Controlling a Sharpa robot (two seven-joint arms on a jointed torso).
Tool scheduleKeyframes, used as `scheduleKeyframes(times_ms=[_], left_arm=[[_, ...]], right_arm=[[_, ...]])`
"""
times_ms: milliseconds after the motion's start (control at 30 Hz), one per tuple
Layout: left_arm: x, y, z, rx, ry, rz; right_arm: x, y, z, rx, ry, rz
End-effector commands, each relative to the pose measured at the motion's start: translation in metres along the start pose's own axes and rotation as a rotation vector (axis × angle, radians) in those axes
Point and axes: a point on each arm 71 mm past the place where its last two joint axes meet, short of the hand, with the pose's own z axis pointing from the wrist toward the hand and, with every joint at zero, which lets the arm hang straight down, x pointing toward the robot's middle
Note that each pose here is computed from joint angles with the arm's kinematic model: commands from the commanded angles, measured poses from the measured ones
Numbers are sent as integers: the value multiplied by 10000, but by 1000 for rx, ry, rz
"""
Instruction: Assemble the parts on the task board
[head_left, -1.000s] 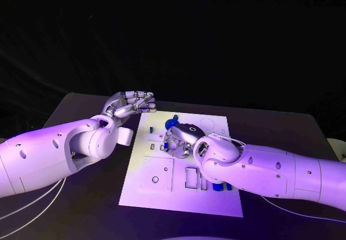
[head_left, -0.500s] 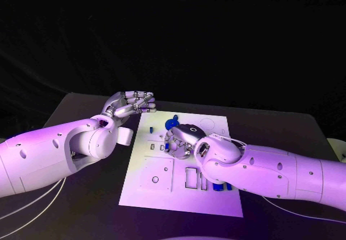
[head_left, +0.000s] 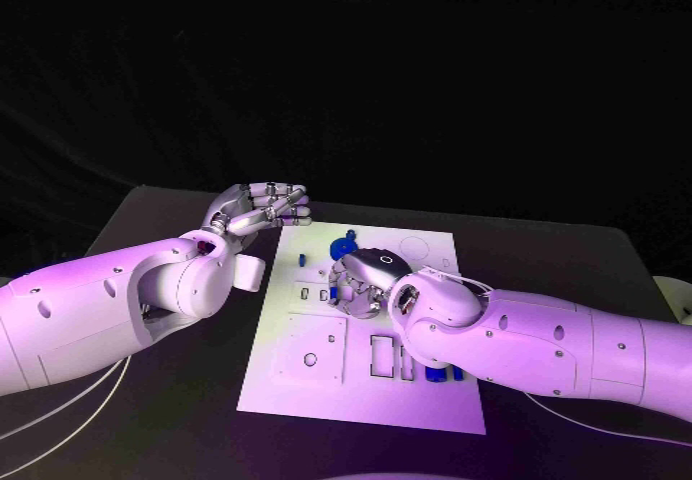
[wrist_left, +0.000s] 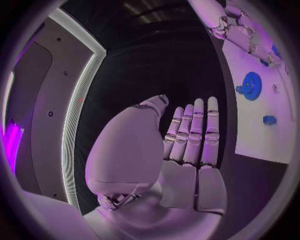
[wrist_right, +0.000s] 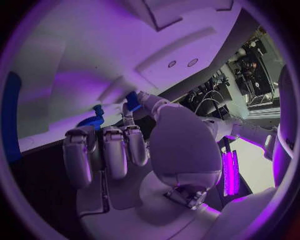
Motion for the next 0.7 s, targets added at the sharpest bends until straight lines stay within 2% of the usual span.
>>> scheduleKeyframes(times_ms=[33,700], left_arm=[[20,-12,5,5,15,-9],[15,-11,3,3,14,-9]], right_arm=[[64,-22,-16,8,31,-16],[53,-23,-14,9,15,-11]])
